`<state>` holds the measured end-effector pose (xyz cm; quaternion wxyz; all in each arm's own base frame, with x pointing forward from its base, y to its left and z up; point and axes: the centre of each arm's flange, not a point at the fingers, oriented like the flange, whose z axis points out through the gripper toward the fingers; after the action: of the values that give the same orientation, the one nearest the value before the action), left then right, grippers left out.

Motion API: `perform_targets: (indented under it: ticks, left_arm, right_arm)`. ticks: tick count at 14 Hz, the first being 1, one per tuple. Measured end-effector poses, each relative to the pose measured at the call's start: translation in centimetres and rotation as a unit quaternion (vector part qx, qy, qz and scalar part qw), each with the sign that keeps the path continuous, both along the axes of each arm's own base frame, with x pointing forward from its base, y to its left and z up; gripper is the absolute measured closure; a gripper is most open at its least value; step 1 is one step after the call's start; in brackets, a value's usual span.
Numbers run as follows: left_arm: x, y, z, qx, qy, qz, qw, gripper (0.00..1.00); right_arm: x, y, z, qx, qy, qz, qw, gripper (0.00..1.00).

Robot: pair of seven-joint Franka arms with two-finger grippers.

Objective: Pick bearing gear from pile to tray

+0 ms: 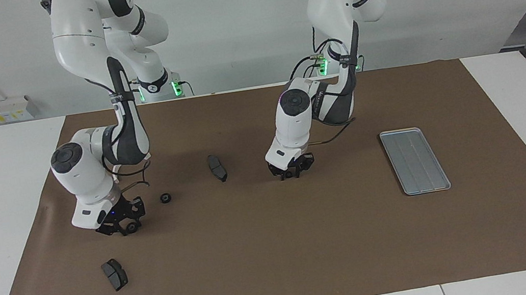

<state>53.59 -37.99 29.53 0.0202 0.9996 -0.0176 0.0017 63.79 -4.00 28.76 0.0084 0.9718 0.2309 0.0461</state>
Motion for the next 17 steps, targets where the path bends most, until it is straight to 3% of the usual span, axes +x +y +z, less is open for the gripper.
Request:
perform_targets:
  ticks: [2, 3, 7, 12, 14, 17]
  left_arm:
    - [-0.2, 0.1, 0.1, 0.001, 0.001, 0.0, 1.0, 0.56]
    - [-0.3, 0.1, 0.1, 0.001, 0.001, -0.001, 1.0, 0.57]
    - [-0.4, 0.2, 0.2, 0.002, 0.002, -0.001, 1.0, 0.76]
    - [-0.2, 0.4, 0.4, 0.003, 0.002, 0.003, 1.0, 0.76]
    - [1.7, 2.2, 1.7, 0.005, -0.002, 0.023, 1.0, 0.76]
    - [7.4, 11.5, 5.0, -0.002, -0.02, 0.065, 0.998, 0.76]
  right_arm:
    - [0.0, 0.0, 0.3, 0.001, -0.002, -0.004, 1.0, 0.65]
    - [0.0, 0.0, 0.2, 0.001, -0.001, -0.011, 1.0, 0.65]
    - [0.2, 1.1, 1.0, 0.01, -0.001, -0.055, 0.998, 0.65]
    - [1.5, 7.0, 9.3, 0.045, 0.016, -0.159, 0.986, 0.65]
    - [1.6, 10.3, 11.0, 0.059, 0.016, -0.198, 0.978, 0.65]
    - [1.0, 15.8, 11.3, 0.077, 0.025, -0.257, 0.963, 0.65]
